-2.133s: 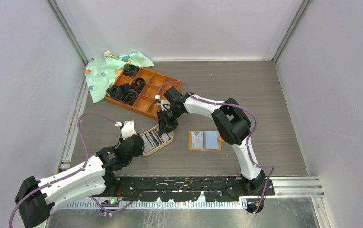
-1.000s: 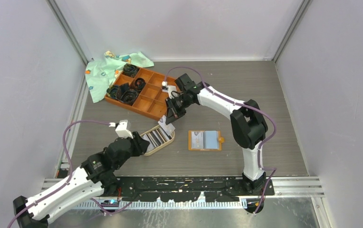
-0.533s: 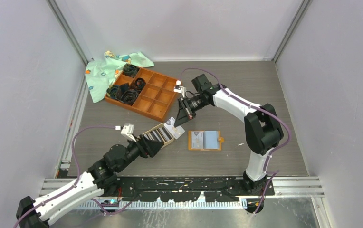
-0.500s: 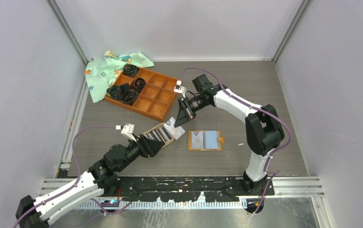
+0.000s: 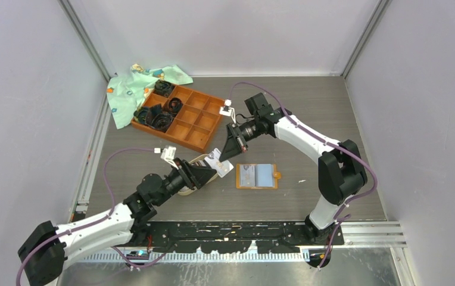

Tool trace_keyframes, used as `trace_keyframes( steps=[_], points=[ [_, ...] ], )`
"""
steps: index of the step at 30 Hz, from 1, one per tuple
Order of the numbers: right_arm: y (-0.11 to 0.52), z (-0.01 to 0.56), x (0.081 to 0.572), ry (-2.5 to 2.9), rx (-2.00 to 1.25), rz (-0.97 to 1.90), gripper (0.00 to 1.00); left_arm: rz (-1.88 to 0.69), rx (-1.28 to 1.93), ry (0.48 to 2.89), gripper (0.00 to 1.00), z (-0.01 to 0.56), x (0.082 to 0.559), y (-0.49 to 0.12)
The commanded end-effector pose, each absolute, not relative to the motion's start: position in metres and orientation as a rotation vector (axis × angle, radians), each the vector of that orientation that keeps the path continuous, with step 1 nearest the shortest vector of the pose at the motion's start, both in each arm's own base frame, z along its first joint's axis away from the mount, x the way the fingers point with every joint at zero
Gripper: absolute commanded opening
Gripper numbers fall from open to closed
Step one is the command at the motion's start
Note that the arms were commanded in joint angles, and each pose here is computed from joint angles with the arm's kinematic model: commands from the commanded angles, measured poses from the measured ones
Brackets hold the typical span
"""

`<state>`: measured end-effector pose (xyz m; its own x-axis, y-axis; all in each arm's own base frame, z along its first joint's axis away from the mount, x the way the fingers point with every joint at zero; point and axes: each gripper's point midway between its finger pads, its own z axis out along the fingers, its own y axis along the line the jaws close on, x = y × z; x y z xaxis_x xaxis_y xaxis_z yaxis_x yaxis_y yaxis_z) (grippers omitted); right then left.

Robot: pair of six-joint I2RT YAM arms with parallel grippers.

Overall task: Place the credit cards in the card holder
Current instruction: Pick up the credit card from the storage box, then insert the credit card into the card holder.

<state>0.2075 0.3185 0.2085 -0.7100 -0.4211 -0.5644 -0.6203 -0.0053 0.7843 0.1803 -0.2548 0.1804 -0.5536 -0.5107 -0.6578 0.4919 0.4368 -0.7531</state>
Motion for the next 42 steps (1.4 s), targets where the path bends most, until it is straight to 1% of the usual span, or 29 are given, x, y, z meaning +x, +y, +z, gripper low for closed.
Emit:
trace_keyframes(
  steps=[1,11,15,17,19,21,23,24,25,26,27,28,31,33,34,37,40,42],
  points=[
    [0.317,0.230,0.200,1.953,-1.179,1.814,0.01,-1.417,0.020,1.497,0.47,0.252,0.181,-0.264],
    [0.311,0.230,0.192,1.891,-1.251,1.795,0.01,-1.442,0.075,1.503,0.25,0.257,0.182,-0.276],
    [0.307,0.230,0.186,1.865,-1.290,1.779,0.01,-1.443,0.081,1.507,0.25,0.256,0.184,-0.277],
    [0.306,0.230,0.185,1.860,-1.293,1.781,0.01,-1.449,0.080,1.499,0.29,0.257,0.185,-0.277],
    [0.306,0.230,0.184,1.856,-1.293,1.795,0.01,-1.457,0.081,1.500,0.35,0.257,0.185,-0.278],
    [0.307,0.231,0.183,1.853,-1.295,1.801,0.01,-1.465,0.084,1.499,0.36,0.257,0.185,-0.280],
    [0.306,0.230,0.183,1.855,-1.295,1.801,0.01,-1.474,0.089,1.494,0.34,0.257,0.185,-0.281],
    [0.306,0.230,0.183,1.857,-1.295,1.800,0.01,-1.478,0.089,1.489,0.31,0.258,0.185,-0.281],
    [0.307,0.230,0.183,1.856,-1.296,1.799,0.01,-1.484,0.093,1.484,0.24,0.259,0.185,-0.282],
    [0.306,0.229,0.184,1.856,-1.297,1.792,0.01,-1.486,0.097,1.482,0.12,0.259,0.185,-0.282],
    [0.306,0.228,0.184,1.858,-1.300,1.781,0.03,-1.486,0.098,1.483,0.02,0.258,0.186,-0.282],
    [0.306,0.227,0.185,1.859,-1.308,1.761,0.07,-1.484,0.101,1.485,0.00,0.257,0.186,-0.282],
    [0.299,0.219,0.189,1.879,-1.372,1.625,0.28,-1.470,0.110,1.504,0.00,0.251,0.187,-0.281],
    [0.289,0.212,0.194,1.906,-1.428,1.495,0.38,-1.443,0.106,1.547,0.00,0.241,0.191,-0.280],
    [0.284,0.209,0.200,1.915,-1.441,1.420,0.41,-1.428,0.102,1.567,0.00,0.236,0.192,-0.279],
    [0.265,0.199,0.223,1.909,-1.458,1.184,0.44,-1.388,0.097,1.651,0.00,0.217,0.196,-0.278],
    [0.240,0.185,0.245,1.843,-1.490,0.925,0.43,-1.357,0.103,1.738,0.00,0.202,0.198,-0.282],
    [0.219,0.168,0.249,1.734,-1.591,0.735,0.45,-1.356,0.117,1.790,0.00,0.193,0.199,-0.288]
  ],
)
